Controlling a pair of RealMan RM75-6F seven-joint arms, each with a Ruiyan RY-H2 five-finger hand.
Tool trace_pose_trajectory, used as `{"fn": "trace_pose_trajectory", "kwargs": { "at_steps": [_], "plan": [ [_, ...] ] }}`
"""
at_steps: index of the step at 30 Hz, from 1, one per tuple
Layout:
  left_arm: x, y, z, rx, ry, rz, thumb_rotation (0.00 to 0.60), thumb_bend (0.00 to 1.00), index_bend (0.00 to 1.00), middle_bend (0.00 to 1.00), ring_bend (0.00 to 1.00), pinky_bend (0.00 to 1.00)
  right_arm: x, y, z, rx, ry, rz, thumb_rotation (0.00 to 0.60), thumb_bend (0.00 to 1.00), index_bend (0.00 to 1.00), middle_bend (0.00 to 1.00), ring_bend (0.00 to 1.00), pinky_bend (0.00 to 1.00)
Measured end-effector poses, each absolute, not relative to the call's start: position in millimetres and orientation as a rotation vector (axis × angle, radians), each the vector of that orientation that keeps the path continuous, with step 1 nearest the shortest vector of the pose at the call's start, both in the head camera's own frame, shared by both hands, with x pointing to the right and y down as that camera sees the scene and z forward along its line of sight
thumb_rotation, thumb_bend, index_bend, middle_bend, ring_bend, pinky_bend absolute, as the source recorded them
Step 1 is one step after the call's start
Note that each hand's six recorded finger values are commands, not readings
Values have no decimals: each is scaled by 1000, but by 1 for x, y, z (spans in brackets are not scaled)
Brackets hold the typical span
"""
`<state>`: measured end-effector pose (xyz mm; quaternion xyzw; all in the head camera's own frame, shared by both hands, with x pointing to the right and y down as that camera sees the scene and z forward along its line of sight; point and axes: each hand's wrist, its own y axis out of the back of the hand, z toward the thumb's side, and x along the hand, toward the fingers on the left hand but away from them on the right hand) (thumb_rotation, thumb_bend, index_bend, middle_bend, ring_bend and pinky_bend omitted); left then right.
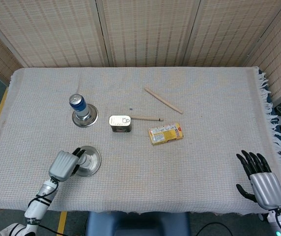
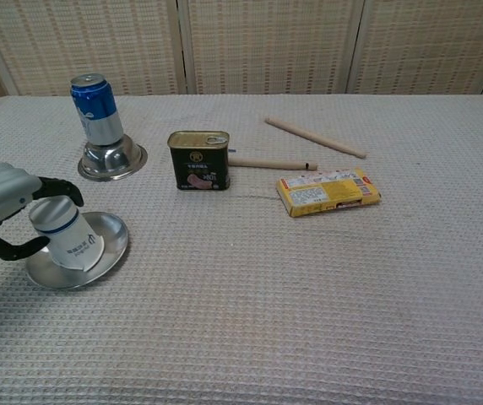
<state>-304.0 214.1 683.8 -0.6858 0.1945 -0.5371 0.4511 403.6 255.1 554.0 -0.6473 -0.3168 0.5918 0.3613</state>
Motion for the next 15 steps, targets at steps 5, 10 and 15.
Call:
{"fn": "trace_pose_trajectory", "kwargs": {
  "at_steps": [5,10,15],
  "plan": [
    [-299,219,677,-1751,457,-1279,600,529,492,586,893,1000,403,255,555,-1670,-810,1529,559,172,0,0,0,0],
    [-305,212,679,-1665,448,-1297,600,533,496,588,892,1000,404,255,553,-1665,-818,1527,559,173,0,0,0,0],
    [-317,210,686,-1591,416,-1370,600,539,498,593,892,1000,404,255,555,-1667,-812,1530,557,173,0,0,0,0]
  ]
}}
